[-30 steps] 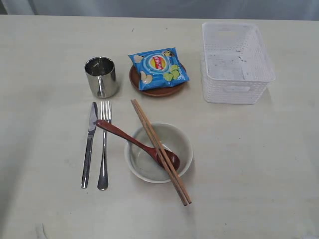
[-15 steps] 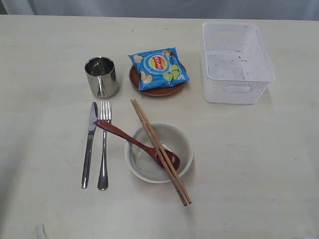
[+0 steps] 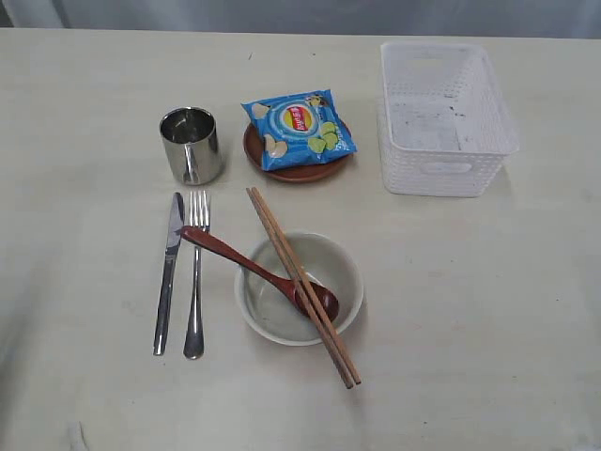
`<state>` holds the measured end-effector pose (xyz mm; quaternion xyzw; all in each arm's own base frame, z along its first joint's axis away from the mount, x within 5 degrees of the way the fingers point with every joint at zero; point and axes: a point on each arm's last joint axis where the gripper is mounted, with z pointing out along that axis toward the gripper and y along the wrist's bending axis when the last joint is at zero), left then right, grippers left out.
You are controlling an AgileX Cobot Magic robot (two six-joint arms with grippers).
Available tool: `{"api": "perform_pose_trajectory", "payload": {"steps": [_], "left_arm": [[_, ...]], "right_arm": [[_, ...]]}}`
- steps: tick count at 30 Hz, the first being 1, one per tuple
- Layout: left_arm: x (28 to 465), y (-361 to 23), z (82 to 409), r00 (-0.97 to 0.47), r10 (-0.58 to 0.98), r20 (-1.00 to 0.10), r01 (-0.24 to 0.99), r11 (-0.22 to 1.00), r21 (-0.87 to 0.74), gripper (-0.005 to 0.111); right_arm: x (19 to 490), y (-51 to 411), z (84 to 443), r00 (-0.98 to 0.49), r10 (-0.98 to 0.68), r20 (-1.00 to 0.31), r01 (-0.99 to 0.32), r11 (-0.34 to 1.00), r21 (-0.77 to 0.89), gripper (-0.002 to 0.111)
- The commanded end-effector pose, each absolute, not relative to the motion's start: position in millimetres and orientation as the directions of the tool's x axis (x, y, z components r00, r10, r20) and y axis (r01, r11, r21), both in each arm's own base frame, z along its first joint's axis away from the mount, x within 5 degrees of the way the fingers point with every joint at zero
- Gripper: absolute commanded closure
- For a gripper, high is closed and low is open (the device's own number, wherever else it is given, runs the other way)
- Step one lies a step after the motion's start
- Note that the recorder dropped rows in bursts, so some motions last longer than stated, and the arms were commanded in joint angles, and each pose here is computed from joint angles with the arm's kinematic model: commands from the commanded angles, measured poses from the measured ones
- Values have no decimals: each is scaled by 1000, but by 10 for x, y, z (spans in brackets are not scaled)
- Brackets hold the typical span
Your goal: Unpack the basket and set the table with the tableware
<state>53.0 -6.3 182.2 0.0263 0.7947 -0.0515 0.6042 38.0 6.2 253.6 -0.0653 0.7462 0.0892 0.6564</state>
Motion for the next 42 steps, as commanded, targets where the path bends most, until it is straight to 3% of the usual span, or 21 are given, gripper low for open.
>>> {"api": "perform_pose_trajectory", "payload": {"steps": [1, 23, 33, 42], "left_arm": [[530, -70, 1821, -260, -24, -965, 114, 992, -56, 107], [530, -70, 1821, -260, -24, -965, 114, 992, -56, 107], [530, -70, 1821, -260, -24, -965, 114, 992, -56, 107], [530, -70, 1821, -260, -24, -965, 114, 992, -56, 107]], "right_arm": [[375, 64, 2538, -121, 24, -992, -220, 974, 51, 109], [375, 62, 2538, -119, 19, -993, -220, 975, 45, 109], [384, 7, 2527, -116, -29, -993, -117, 993, -15, 109], [540, 69, 2035, -112, 21, -993, -146, 989, 37, 109]]}}
